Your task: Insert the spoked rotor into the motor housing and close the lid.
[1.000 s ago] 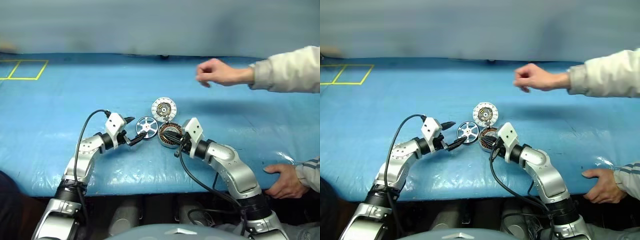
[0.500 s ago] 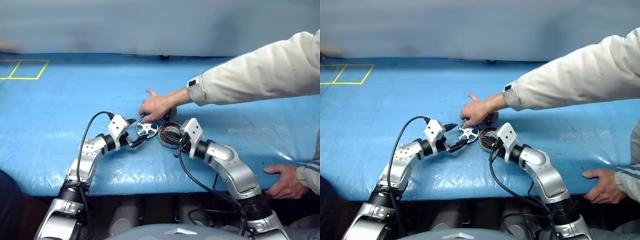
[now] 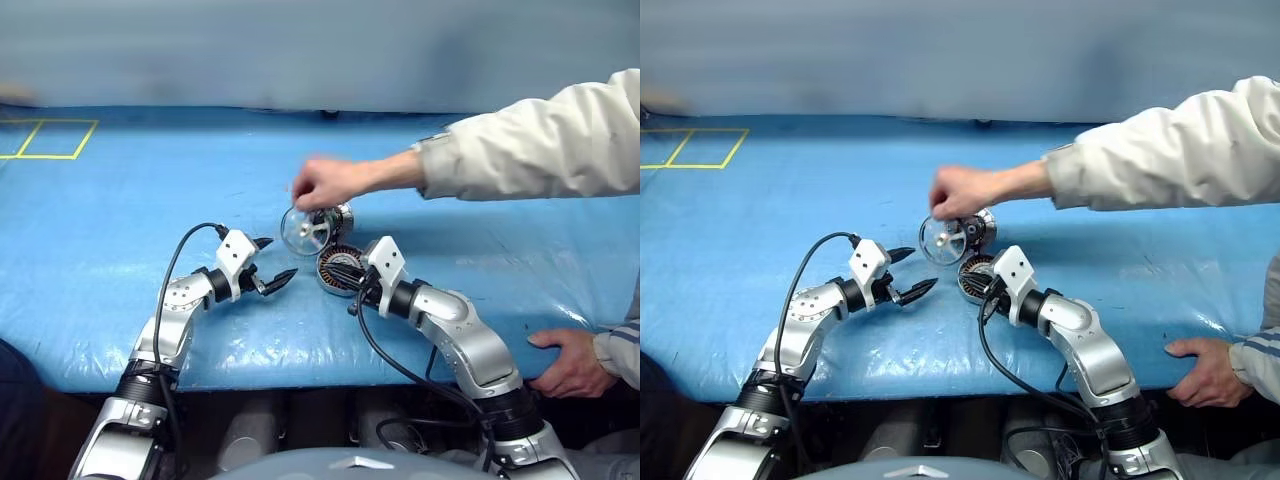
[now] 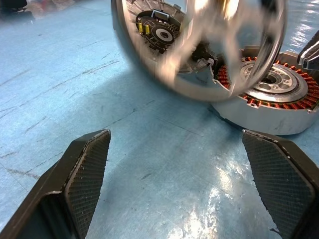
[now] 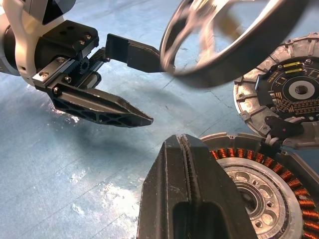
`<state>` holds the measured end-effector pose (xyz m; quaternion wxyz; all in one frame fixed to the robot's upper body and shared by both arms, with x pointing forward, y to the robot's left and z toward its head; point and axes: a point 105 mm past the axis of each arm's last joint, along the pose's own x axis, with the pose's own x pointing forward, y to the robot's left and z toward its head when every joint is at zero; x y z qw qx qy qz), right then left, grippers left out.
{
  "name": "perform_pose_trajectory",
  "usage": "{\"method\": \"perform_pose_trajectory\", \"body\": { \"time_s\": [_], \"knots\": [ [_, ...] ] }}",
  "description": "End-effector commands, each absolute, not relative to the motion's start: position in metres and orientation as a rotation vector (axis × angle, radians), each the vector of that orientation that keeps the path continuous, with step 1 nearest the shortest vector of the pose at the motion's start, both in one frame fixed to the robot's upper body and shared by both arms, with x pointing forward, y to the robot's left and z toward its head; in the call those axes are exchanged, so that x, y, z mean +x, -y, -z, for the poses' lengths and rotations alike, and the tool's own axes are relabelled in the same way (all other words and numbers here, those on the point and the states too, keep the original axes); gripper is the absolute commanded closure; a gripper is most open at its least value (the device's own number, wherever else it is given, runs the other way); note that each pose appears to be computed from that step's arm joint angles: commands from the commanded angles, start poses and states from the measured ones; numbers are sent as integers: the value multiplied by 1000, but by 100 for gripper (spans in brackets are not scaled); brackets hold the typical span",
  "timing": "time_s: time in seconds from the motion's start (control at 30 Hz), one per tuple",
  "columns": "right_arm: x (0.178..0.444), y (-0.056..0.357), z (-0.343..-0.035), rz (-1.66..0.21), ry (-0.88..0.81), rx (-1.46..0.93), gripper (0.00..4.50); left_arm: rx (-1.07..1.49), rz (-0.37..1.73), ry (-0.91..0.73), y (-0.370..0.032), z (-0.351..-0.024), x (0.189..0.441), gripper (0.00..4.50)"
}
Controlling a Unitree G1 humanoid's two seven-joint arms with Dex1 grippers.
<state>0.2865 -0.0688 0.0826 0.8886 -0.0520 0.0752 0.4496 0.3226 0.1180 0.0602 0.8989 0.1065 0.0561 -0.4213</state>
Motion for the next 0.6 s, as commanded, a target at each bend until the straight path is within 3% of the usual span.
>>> {"method": "perform_pose_trajectory", "body": {
  "time_s": [0.03, 0.6],
  "knots": [
    [288, 67, -97, -941, -95, -125, 447, 217, 874, -82, -116, -66, 323, 0],
    [291, 67, -98, -933, -93, -137, 447, 197, 872, -83, -116, -64, 320, 0]
  ]
}}
